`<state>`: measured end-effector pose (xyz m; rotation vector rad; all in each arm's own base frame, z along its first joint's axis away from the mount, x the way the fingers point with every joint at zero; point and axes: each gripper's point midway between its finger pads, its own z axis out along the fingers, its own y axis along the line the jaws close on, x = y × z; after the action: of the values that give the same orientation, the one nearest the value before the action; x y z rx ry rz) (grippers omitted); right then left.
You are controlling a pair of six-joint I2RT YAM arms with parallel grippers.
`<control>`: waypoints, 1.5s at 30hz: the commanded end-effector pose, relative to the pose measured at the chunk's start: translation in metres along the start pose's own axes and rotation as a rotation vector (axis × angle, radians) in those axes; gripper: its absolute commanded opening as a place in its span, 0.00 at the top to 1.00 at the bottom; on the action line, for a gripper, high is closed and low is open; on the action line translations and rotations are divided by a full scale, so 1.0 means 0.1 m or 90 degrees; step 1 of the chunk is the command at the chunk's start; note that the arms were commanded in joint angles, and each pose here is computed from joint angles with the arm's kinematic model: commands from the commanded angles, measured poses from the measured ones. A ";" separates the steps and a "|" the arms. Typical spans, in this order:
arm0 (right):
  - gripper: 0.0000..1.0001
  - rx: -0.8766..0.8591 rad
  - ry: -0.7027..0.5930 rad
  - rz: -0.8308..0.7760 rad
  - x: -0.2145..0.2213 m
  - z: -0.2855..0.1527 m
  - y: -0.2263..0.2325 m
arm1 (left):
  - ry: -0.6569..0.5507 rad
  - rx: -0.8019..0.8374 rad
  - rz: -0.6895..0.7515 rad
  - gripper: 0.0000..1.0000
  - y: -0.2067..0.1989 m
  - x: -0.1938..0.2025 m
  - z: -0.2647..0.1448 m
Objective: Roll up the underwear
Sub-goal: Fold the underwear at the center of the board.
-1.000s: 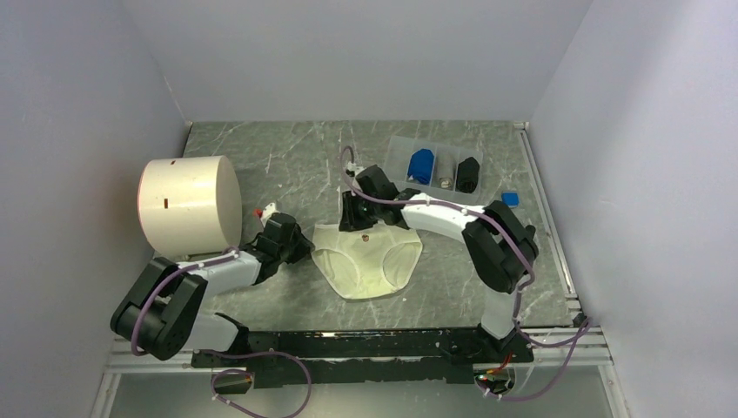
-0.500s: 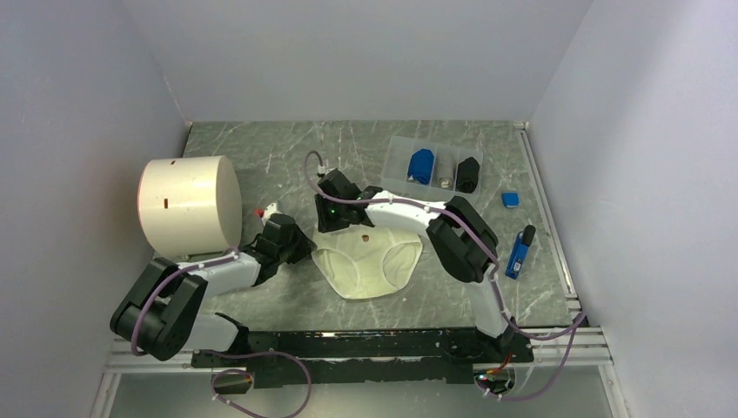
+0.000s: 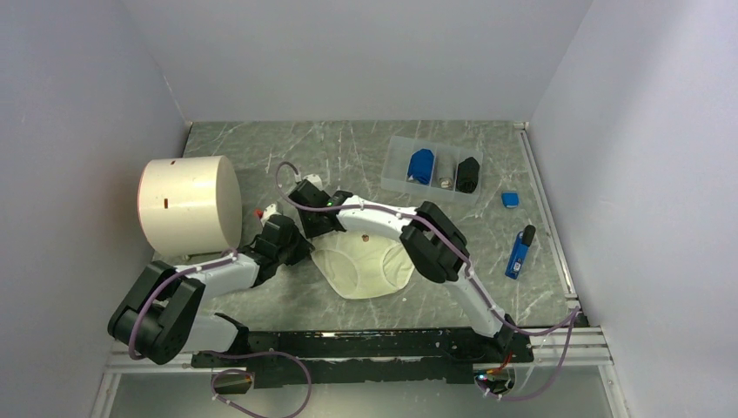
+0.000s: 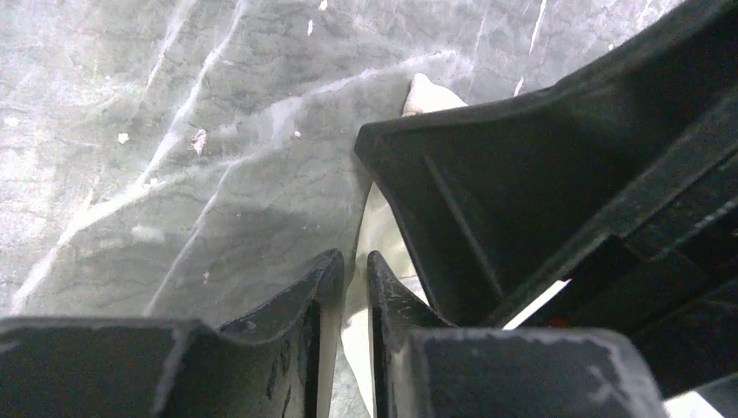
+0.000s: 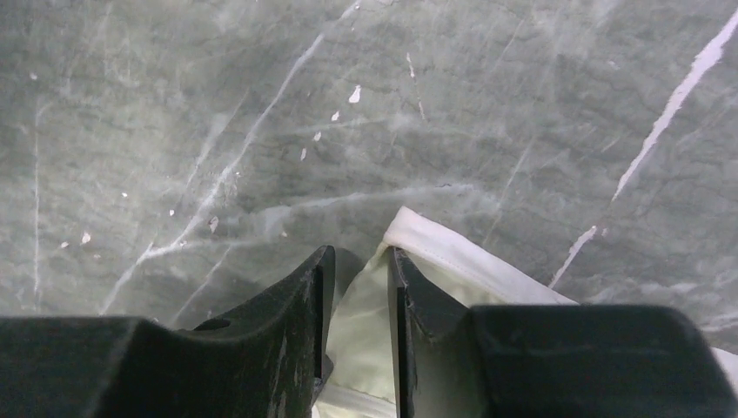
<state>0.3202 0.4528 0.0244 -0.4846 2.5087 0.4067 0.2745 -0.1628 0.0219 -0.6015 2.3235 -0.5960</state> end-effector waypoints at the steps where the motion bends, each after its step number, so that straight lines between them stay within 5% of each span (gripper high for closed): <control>1: 0.66 0.069 -0.009 -0.017 -0.02 -0.01 -0.09 | 0.043 -0.059 0.022 0.77 0.28 0.19 -0.03; 9: 0.63 0.132 0.000 -0.039 0.10 0.11 -0.16 | 0.045 -0.050 0.022 0.76 0.27 0.20 -0.02; 28: 0.89 0.075 0.006 -0.015 0.09 0.15 -0.02 | 0.078 -0.025 0.015 0.90 0.22 0.32 0.06; 33: 0.90 0.067 0.004 -0.010 0.06 0.12 -0.02 | 0.067 -0.065 0.015 0.65 0.33 0.29 0.01; 36: 0.90 0.065 0.005 -0.008 0.06 0.12 -0.02 | 0.057 -0.081 0.025 0.58 0.38 0.25 -0.04; 45: 0.91 0.031 0.011 0.006 0.05 0.12 0.06 | 0.094 -0.036 0.047 0.64 0.31 0.38 -0.02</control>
<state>0.3290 0.4502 0.0203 -0.4697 2.4924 0.2500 0.2792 -0.1670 0.0254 -0.5789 2.3079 -0.6315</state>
